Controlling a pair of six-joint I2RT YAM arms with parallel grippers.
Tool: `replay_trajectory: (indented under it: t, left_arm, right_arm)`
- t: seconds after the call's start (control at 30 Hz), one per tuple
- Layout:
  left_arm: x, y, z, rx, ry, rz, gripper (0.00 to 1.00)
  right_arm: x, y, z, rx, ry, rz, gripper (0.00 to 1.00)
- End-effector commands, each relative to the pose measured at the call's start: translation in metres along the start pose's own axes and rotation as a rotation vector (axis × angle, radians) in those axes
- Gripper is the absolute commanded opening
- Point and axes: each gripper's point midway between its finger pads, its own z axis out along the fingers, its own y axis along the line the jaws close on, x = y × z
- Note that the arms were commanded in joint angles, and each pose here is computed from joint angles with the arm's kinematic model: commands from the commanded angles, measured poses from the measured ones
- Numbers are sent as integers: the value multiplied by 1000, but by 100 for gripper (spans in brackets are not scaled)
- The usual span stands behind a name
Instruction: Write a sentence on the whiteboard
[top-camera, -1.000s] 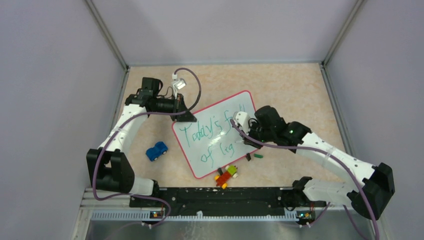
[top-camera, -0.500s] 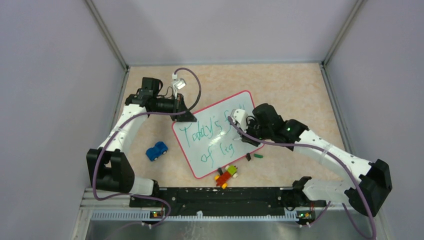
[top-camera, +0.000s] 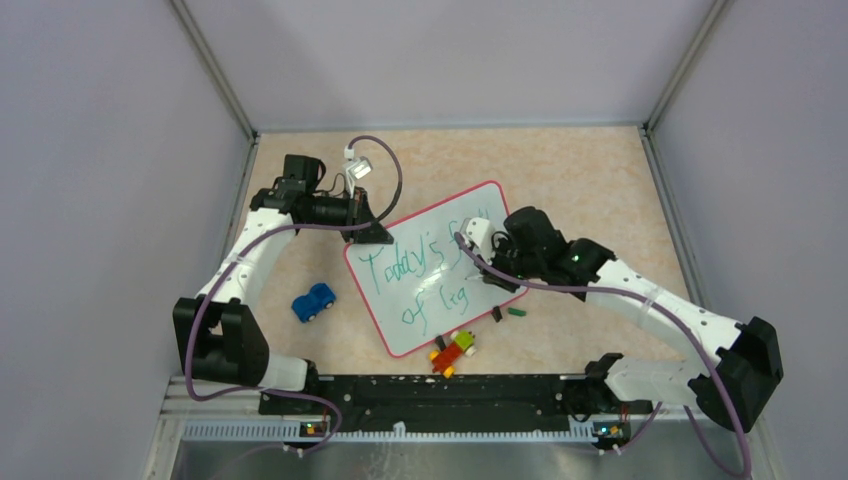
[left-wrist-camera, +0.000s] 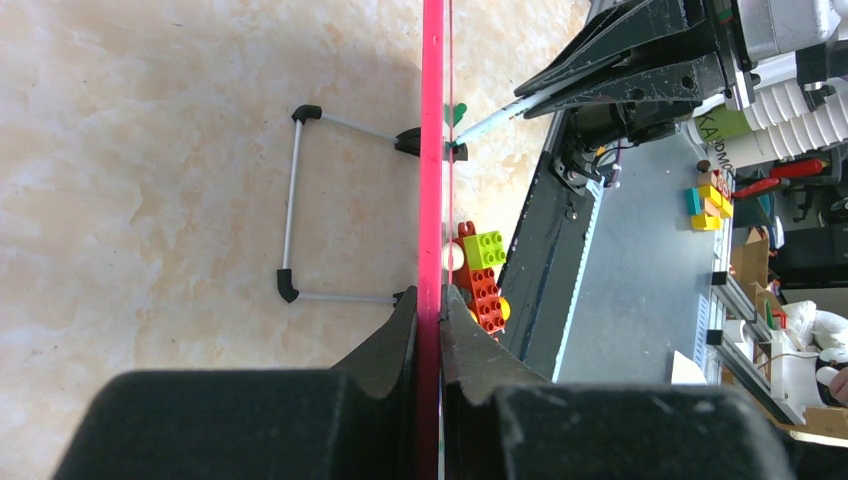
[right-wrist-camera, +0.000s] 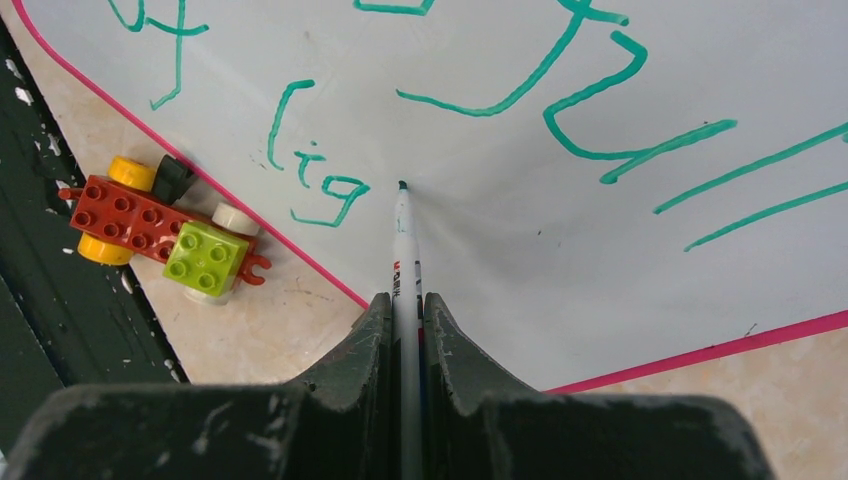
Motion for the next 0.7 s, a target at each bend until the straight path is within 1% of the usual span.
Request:
replay_trajectory:
  t: [0.0,0.5,0.67]
  left_arm:
    - [8,6,5,-16,25,-2,0]
    - [9,7,5,-15,28,-1,0]
    - [9,7,5,-13,27,1,0]
  right_arm:
    - [1,-6,3,25,-15,1,0]
    - [33,12,14,-37,50,19,0]
    - [31,16,15,-53,46,17,0]
